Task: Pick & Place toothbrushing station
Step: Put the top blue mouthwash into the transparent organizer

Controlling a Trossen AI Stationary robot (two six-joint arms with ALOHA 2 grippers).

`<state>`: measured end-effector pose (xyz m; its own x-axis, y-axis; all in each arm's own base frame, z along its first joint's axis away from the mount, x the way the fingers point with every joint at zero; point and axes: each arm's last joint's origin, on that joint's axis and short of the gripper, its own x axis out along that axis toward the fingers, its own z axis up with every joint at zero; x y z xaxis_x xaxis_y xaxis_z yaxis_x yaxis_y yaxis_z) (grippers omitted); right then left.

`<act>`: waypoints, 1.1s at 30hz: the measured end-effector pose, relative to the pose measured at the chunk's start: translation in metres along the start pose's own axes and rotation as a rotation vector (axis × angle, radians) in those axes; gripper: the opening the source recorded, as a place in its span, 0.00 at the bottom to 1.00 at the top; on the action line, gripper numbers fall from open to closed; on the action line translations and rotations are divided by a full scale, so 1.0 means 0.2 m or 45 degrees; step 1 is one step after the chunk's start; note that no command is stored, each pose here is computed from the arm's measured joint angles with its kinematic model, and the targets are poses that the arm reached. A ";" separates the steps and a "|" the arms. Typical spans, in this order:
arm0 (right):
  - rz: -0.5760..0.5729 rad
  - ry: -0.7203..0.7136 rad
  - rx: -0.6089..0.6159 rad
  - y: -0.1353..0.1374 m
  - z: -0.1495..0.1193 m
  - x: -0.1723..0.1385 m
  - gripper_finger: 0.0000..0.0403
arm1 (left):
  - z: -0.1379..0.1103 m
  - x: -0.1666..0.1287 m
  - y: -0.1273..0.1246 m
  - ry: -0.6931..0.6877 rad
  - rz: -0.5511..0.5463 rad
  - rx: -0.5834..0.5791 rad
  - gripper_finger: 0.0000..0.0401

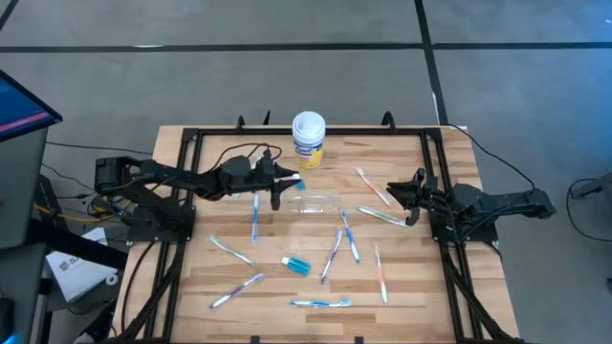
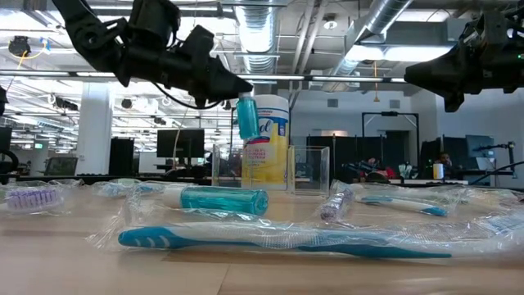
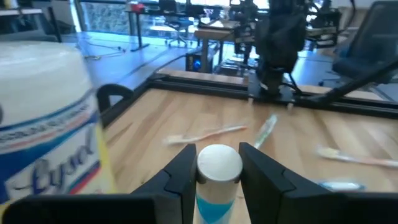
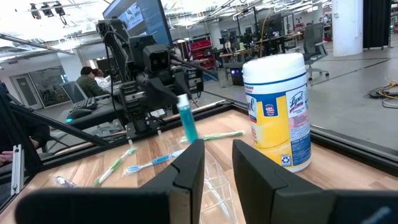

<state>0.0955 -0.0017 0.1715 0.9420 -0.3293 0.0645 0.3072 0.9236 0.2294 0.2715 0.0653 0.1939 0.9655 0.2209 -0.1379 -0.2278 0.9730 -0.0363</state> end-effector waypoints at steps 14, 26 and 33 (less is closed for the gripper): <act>0.001 -0.003 0.001 0.00 0.00 0.00 0.19 | 0.00 0.00 -0.03 -0.006 -0.027 0.004 0.22; -0.036 -0.011 0.001 0.00 0.00 0.00 0.19 | 0.02 0.03 -0.04 -0.008 -0.031 0.008 0.22; -0.037 -0.011 0.001 0.00 0.00 0.00 0.19 | -0.04 0.13 -0.04 0.052 -0.029 0.031 0.23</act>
<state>0.0952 -0.0025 0.1718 0.9316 -0.3575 0.0664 0.3340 0.9135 0.2321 0.2972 0.0627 0.1826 0.9644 0.1960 -0.1776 -0.2019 0.9793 -0.0157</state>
